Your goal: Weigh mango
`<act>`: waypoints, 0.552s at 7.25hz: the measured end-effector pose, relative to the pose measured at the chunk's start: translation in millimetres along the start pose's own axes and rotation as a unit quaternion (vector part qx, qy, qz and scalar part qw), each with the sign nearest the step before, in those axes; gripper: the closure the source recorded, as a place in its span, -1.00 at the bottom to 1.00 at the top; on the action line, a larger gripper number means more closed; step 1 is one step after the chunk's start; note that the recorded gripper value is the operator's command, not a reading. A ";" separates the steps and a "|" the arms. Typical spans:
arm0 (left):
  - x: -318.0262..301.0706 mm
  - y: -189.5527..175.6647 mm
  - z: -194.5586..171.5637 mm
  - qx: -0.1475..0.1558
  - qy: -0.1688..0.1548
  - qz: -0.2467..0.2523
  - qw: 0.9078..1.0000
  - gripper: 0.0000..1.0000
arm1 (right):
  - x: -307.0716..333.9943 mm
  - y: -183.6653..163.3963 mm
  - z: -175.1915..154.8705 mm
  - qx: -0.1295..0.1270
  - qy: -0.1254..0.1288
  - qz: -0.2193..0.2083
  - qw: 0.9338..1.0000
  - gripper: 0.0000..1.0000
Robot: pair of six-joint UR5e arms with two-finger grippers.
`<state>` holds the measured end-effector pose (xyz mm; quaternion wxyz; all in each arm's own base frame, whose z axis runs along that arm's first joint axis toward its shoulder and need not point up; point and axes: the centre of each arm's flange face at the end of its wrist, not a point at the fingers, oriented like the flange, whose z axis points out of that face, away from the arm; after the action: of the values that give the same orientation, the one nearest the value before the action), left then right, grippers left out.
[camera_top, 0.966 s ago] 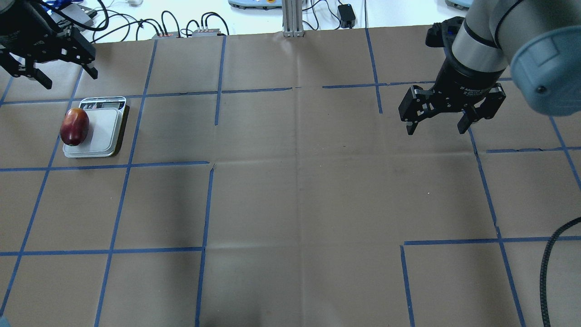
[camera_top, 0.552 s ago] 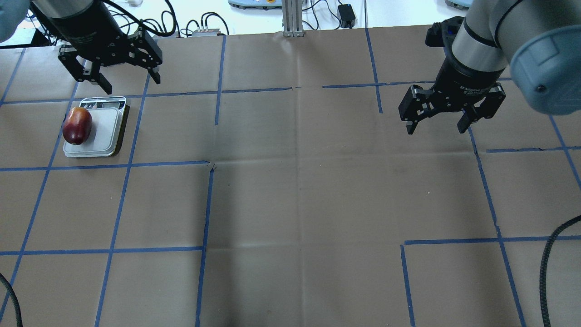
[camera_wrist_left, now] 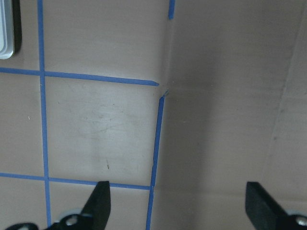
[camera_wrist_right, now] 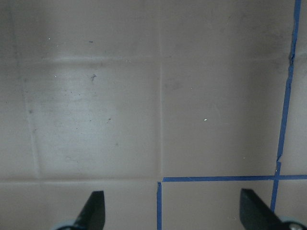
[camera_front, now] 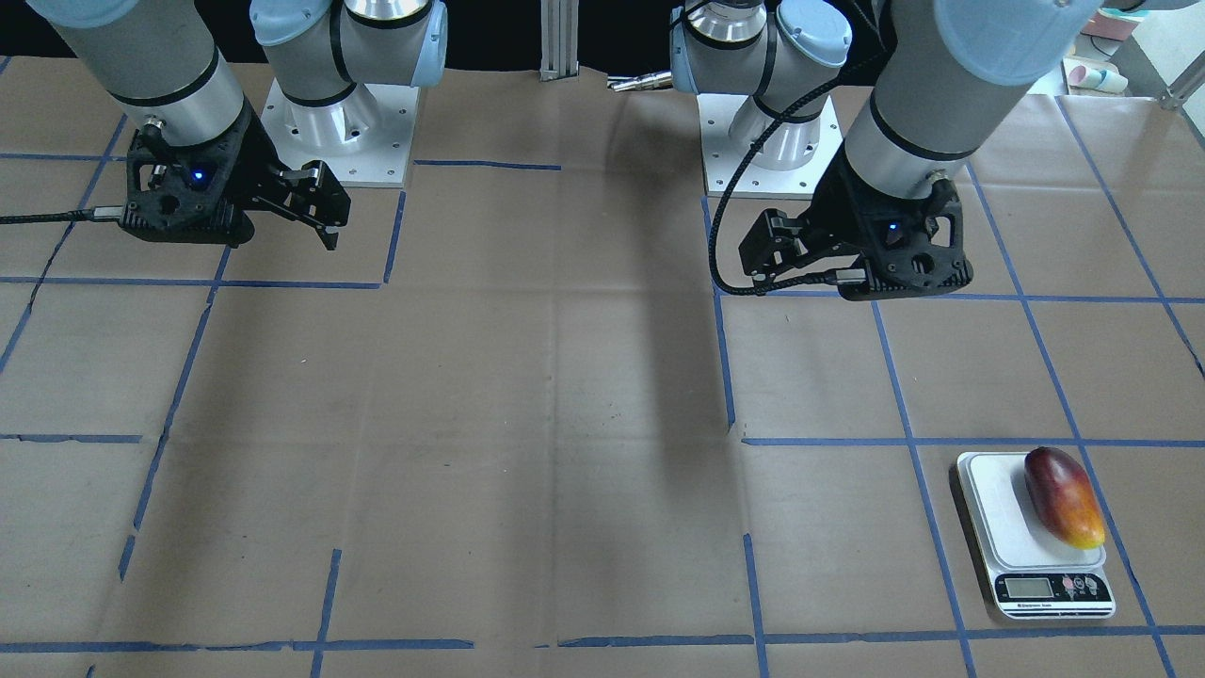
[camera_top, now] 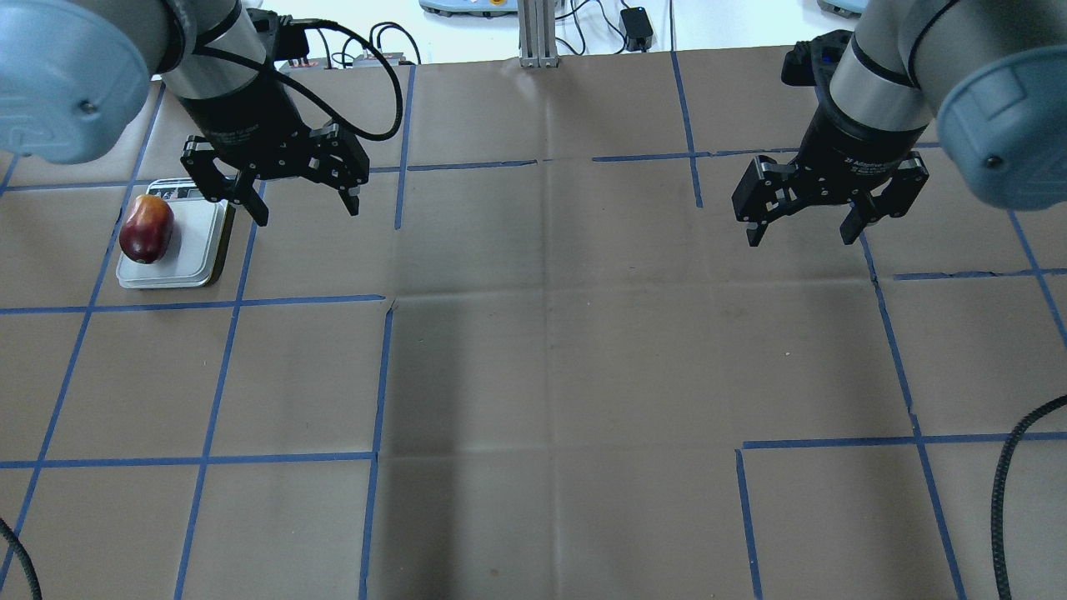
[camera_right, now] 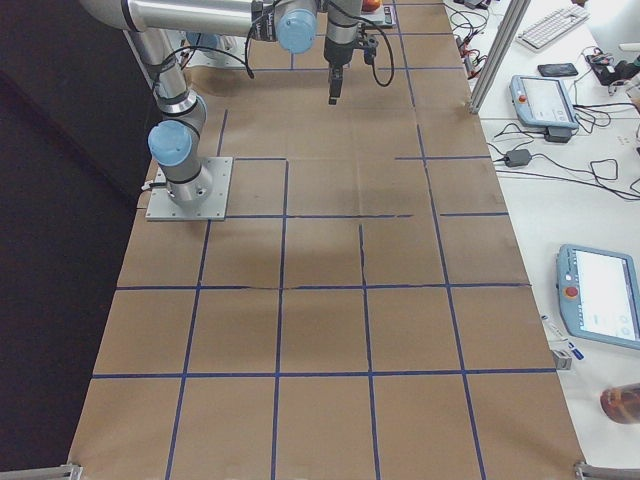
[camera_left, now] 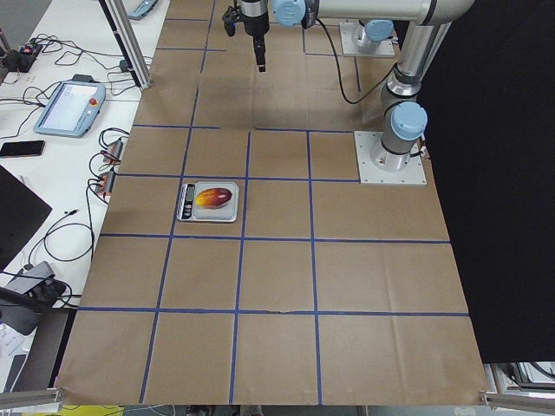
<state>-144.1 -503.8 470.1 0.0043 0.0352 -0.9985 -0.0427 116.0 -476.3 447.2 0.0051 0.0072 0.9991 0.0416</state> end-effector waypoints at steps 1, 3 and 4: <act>-2.5 7.9 -1.7 0.010 0.000 0.009 1.000 -0.99 | 0.0 0.0 0.0 0.000 0.000 0.000 1.000 -1.00; -5.5 11.2 -3.8 0.020 0.000 0.014 1.000 -0.99 | 0.0 0.0 0.1 0.000 0.000 0.000 1.000 -1.00; -5.8 11.3 -4.1 0.021 0.000 0.015 1.000 -0.99 | 0.0 0.0 0.1 0.000 0.000 0.000 1.000 -1.00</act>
<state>-139.1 -492.5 475.2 0.0045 0.0205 -0.9996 -0.0214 116.0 -476.4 447.2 0.0051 0.0072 0.9991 0.0417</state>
